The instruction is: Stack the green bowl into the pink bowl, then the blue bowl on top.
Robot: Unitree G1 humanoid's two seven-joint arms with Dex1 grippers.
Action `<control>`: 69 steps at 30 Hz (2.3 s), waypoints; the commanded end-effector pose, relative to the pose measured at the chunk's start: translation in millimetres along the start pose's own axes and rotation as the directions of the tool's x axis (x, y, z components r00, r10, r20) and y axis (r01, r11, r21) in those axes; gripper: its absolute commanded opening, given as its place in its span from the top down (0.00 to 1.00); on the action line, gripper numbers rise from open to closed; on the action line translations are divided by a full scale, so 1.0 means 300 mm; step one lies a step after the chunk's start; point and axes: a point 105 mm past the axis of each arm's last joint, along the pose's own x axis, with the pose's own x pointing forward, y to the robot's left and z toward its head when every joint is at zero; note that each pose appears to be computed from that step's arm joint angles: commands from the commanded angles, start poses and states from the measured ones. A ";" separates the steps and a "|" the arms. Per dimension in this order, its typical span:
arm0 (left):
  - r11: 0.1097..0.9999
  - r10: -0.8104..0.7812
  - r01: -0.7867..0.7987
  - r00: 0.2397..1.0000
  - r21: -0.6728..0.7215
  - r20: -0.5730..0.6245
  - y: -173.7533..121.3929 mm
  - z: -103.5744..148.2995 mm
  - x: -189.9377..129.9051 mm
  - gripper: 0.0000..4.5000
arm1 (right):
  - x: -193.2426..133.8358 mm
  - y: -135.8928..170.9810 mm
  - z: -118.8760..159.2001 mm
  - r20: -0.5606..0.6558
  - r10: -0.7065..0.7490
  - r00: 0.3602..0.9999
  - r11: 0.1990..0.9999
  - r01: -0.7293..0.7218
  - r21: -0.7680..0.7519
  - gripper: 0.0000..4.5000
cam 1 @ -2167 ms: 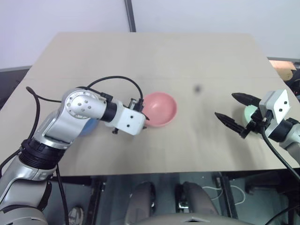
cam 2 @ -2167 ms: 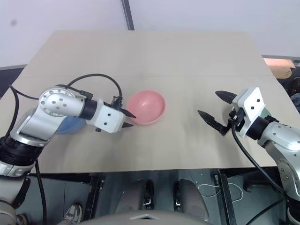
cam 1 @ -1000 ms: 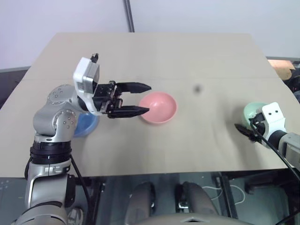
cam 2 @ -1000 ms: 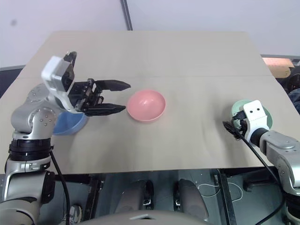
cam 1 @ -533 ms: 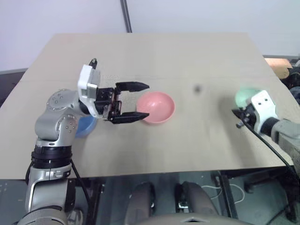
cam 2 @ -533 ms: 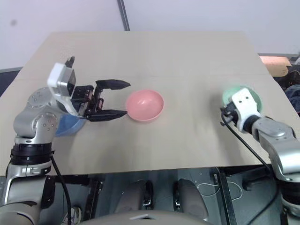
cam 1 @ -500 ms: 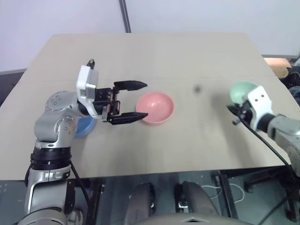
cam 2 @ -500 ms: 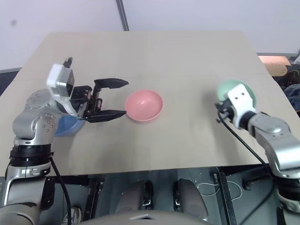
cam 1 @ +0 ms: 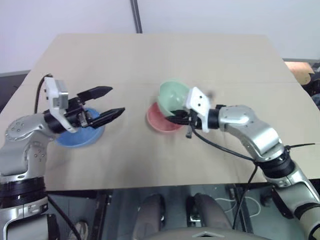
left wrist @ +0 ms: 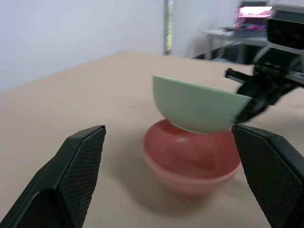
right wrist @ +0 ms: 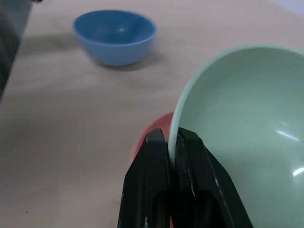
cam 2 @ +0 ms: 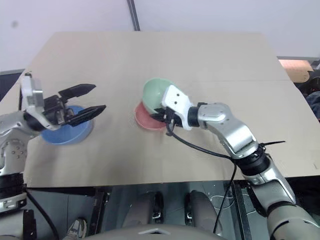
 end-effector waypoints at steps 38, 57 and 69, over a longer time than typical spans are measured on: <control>0.839 0.521 -0.113 0.453 0.533 -0.724 0.002 -0.209 -0.190 0.99 | -0.269 0.069 0.122 0.267 0.064 0.962 0.990 -0.028 -0.139 0.11; 0.790 -0.069 0.339 0.878 0.511 -0.474 -0.154 0.057 0.250 0.99 | -0.340 0.036 0.051 0.168 -0.150 0.974 0.983 0.165 -0.082 0.11; 0.601 -0.349 0.547 0.835 0.583 -0.424 -0.232 0.048 0.370 0.39 | -0.397 0.047 0.029 0.125 -0.272 0.954 0.958 0.280 -0.054 0.11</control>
